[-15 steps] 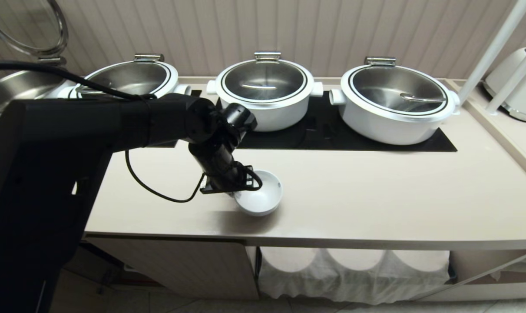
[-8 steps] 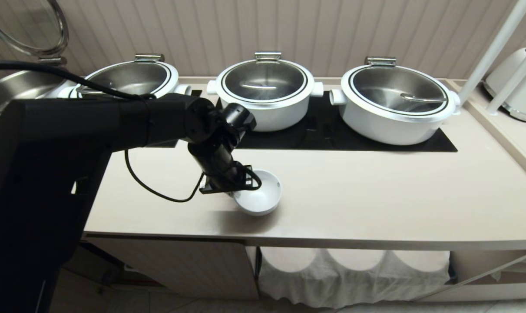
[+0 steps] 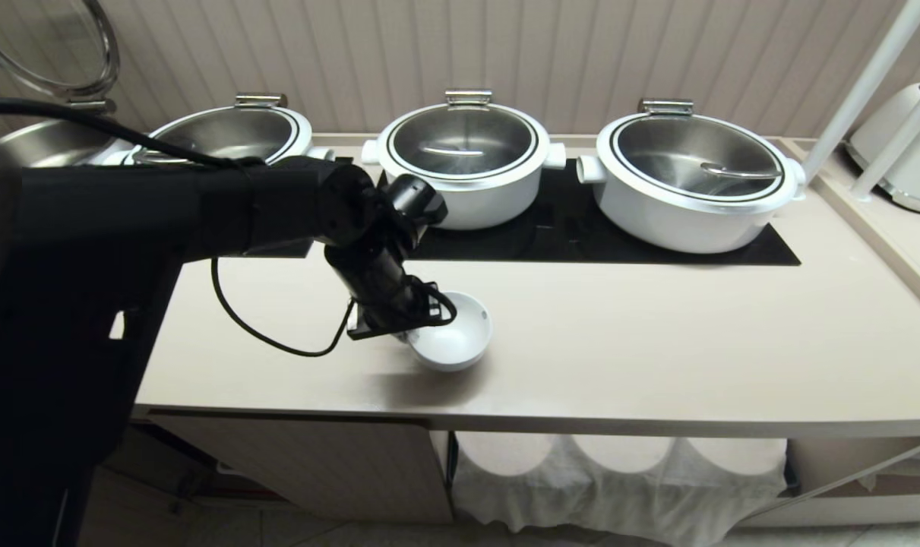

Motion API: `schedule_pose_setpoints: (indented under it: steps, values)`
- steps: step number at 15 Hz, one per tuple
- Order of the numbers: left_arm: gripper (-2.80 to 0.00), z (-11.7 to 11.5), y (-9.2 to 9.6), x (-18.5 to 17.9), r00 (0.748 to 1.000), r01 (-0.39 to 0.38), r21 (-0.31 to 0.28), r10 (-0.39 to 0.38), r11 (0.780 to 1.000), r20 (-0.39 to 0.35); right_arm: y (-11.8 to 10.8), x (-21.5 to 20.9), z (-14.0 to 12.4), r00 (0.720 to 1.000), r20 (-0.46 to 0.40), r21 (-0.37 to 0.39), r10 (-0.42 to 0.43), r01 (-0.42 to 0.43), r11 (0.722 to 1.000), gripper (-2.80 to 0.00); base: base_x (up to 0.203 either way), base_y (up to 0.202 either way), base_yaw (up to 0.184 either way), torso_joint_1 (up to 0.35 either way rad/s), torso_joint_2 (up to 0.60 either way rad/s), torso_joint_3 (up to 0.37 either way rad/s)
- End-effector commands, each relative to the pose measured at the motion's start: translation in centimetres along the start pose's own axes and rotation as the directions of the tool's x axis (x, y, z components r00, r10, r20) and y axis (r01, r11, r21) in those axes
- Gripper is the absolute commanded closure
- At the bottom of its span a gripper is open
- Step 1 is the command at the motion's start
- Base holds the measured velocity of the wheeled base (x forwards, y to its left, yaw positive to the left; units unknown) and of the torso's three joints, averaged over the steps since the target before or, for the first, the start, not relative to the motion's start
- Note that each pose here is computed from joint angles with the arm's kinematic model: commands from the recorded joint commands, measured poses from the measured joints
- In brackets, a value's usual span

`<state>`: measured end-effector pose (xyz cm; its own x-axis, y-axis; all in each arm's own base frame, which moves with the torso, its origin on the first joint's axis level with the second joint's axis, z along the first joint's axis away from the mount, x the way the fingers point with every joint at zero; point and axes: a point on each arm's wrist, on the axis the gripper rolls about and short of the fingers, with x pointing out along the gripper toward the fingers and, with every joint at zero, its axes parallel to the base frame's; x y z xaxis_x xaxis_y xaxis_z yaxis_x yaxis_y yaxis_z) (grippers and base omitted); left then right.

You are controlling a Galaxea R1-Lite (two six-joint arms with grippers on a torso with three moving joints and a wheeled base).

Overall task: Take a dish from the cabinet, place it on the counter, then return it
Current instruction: Pick up the bowl from the table

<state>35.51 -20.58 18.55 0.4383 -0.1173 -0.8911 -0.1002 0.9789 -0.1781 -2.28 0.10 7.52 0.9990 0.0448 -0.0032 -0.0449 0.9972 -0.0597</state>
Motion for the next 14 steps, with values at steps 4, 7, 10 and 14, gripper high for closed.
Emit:
schedule_pose_setpoints:
  steps: [4, 7, 10, 14]
  values:
    - [0.00, 0.2, 0.3, -2.0, 0.999, 0.045, -0.080, -0.043, 0.996, 0.020, 0.0, 0.0, 0.0, 1.000, 0.000, -0.001, 0.001, -0.001, 1.000, 0.00, 0.000, 0.000, 0.000, 0.000, 0.00, 0.000]
    - [0.00, 0.0, 0.5, -3.1, 0.998, 0.058, -0.095, -0.056, 0.994, 0.023, 0.0, 0.0, 0.0, 1.000, 0.000, -0.001, 0.001, -0.001, 1.000, 0.00, 0.000, 0.000, 0.000, 0.000, 0.00, 0.000]
    - [0.00, -0.7, 1.5, -4.4, 0.998, 0.058, -0.099, -0.057, 0.993, 0.015, 0.0, 0.0, 0.0, 1.000, 0.000, 0.000, 0.003, -0.003, 1.000, 0.00, 0.000, 0.000, 0.000, 0.000, 0.00, 0.000]
    - [0.00, -1.5, 3.8, -6.0, 0.999, 0.038, -0.127, -0.038, 0.991, 0.004, 0.0, 0.0, 0.0, 1.000, 0.000, 0.000, 0.003, -0.003, 1.000, 0.00, 0.000, 0.000, 0.000, 0.000, 0.00, 0.000]
